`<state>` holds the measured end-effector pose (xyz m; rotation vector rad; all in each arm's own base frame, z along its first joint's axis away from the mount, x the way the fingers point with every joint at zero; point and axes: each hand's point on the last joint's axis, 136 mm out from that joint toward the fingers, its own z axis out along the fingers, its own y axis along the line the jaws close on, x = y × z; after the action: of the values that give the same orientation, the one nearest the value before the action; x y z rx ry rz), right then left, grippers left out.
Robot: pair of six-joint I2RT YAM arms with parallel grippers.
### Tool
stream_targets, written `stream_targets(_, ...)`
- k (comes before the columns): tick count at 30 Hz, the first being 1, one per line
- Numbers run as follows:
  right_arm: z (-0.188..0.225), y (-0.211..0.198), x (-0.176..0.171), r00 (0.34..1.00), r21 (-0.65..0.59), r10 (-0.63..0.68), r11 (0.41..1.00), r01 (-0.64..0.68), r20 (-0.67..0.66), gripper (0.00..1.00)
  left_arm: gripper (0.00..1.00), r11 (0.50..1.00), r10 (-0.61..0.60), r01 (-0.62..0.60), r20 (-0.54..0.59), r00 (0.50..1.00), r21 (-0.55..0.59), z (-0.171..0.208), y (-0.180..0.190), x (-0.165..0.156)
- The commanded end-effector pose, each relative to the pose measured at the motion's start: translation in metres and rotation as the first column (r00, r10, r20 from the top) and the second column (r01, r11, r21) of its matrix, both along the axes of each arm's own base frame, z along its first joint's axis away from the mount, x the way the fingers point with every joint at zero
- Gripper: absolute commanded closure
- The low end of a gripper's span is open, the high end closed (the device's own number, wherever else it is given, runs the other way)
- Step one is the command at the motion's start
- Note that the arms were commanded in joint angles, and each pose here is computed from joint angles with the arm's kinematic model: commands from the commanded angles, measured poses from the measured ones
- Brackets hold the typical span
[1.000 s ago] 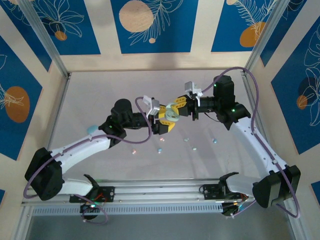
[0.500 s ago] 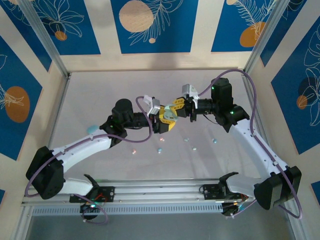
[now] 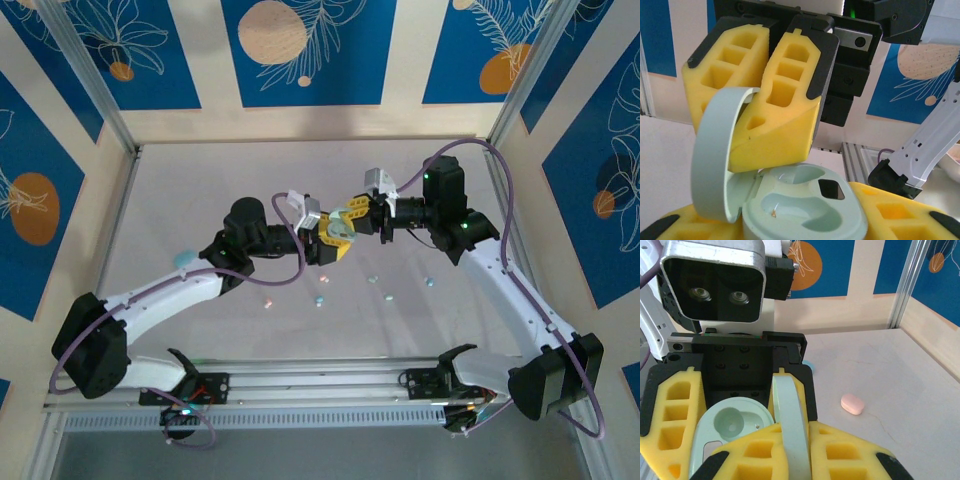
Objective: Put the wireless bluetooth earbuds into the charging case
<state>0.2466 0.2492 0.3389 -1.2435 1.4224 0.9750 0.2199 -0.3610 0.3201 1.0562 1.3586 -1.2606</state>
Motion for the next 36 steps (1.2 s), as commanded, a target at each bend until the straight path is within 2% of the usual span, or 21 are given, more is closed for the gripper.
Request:
stream_targets(1, 0.002, 0.000, -0.005, 1.000, 0.003, 0.005, 1.000, -0.005, 0.016, 1.00, 0.56, 1.000, -0.020, 0.021, 0.029, 0.999, -0.013, 0.012, -0.003, -0.003)
stream_targets(5, 0.002, 0.000, -0.004, 1.000, 0.004, 0.003, 1.000, -0.003, 0.014, 1.00, 0.55, 1.000, -0.026, 0.026, 0.031, 0.999, -0.008, 0.011, -0.003, -0.004)
stream_targets(9, 0.001, 0.000, -0.004, 1.000, 0.003, 0.001, 1.000, -0.001, 0.012, 1.00, 0.64, 1.000, -0.025, 0.025, 0.033, 0.999, -0.007, 0.012, -0.003, -0.003)
stream_targets(13, 0.000, 0.000, -0.003, 1.000, 0.003, -0.003, 1.000, 0.003, 0.002, 0.97, 0.69, 1.000, -0.027, 0.028, 0.035, 0.999, -0.006, 0.012, -0.004, -0.004)
stream_targets(17, 0.001, -0.001, 0.000, 1.000, 0.003, -0.026, 1.000, 0.026, -0.012, 0.86, 0.73, 1.000, -0.010, 0.011, 0.043, 0.999, -0.012, 0.013, -0.002, -0.002)
stream_targets(22, 0.008, -0.004, 0.002, 0.996, 0.019, -0.076, 0.997, 0.077, -0.045, 0.57, 0.74, 1.000, 0.013, -0.012, 0.064, 0.998, -0.021, 0.013, 0.001, -0.002)
stream_targets(29, 0.042, -0.019, 0.007, 0.953, 0.087, -0.222, 0.966, 0.244, -0.203, 0.42, 0.74, 0.996, 0.092, -0.091, 0.089, 0.992, -0.024, 0.006, 0.009, 0.006)
stream_targets(31, 0.051, -0.032, 0.015, 0.901, 0.079, -0.320, 0.931, 0.356, -0.293, 0.42, 0.74, 0.993, 0.117, -0.116, 0.090, 0.989, -0.024, 0.004, 0.012, 0.008)
stream_targets(32, 0.052, -0.041, 0.021, 0.862, 0.066, -0.382, 0.902, 0.426, -0.334, 0.41, 0.74, 0.992, 0.129, -0.127, 0.090, 0.987, -0.026, 0.003, 0.013, 0.009)
stream_targets(33, 0.050, -0.053, 0.031, 0.796, 0.047, -0.458, 0.856, 0.516, -0.395, 0.40, 0.74, 0.989, 0.145, -0.142, 0.094, 0.985, -0.030, 0.003, 0.015, 0.011)
stream_targets(35, 0.032, -0.084, 0.048, 0.612, -0.027, -0.593, 0.729, 0.684, -0.523, 0.40, 0.74, 0.986, 0.167, -0.164, 0.098, 0.981, -0.035, 0.002, 0.018, 0.012)
stream_targets(36, 0.017, -0.104, 0.055, 0.486, -0.081, -0.641, 0.649, 0.757, -0.595, 0.40, 0.75, 0.985, 0.174, -0.171, 0.101, 0.980, -0.036, 0.001, 0.019, 0.012)
